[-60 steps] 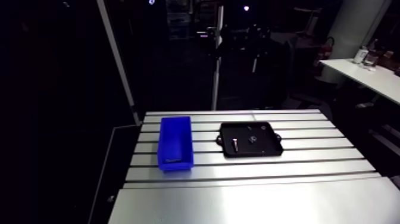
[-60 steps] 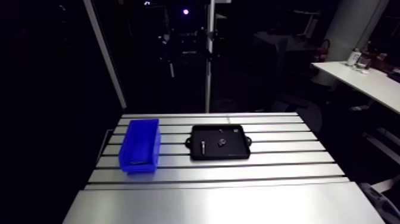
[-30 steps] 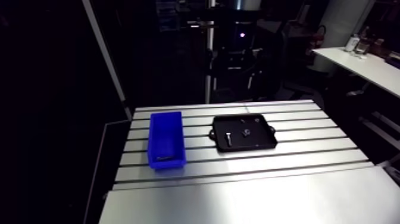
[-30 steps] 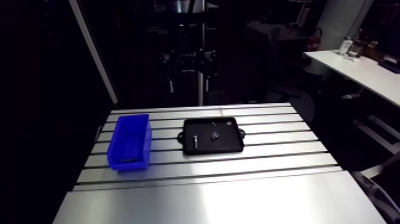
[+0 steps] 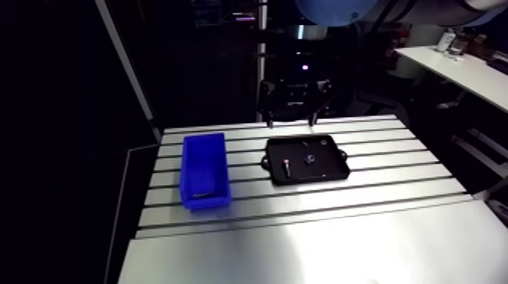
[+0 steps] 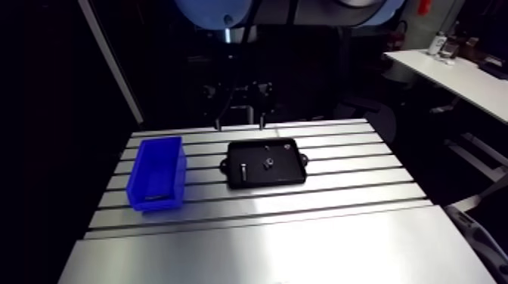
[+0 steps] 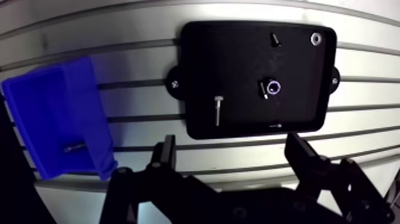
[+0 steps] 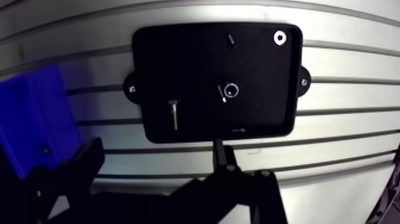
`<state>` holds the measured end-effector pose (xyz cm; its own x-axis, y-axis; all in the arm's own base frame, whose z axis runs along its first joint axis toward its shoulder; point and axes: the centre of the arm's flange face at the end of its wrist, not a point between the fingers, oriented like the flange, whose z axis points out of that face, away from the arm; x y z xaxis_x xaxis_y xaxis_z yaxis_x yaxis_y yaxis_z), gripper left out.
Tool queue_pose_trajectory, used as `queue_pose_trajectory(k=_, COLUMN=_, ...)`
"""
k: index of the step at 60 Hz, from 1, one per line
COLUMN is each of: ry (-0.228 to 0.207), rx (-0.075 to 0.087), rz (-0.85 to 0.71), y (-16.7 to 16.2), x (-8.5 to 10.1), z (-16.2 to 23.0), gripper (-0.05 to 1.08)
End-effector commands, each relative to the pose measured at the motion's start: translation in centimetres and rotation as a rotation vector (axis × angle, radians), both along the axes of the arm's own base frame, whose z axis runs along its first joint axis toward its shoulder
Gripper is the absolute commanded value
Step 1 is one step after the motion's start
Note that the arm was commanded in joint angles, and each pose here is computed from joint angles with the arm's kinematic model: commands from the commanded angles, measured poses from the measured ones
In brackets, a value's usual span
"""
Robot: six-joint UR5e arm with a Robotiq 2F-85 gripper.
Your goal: Pick up the M10 bolt from the tray and put it into the blue bin.
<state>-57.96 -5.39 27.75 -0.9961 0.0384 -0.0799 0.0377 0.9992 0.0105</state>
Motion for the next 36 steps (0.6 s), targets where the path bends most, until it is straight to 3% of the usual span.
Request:
queue_pose_trajectory(k=1, ry=-0.003, rx=-0.001, rz=-0.014, y=0.8, x=0.6, z=-1.8, gripper=0.01)
queue_pose_trajectory(k=24, ry=-0.053, rx=-0.007, rz=-0.020, y=1.1, x=1.3, z=-5.3, gripper=0.01)
queue_pose_trajectory(k=36, ry=-0.057, rx=-0.008, rz=-0.020, y=1.2, x=1.2, z=-6.9, gripper=0.05)
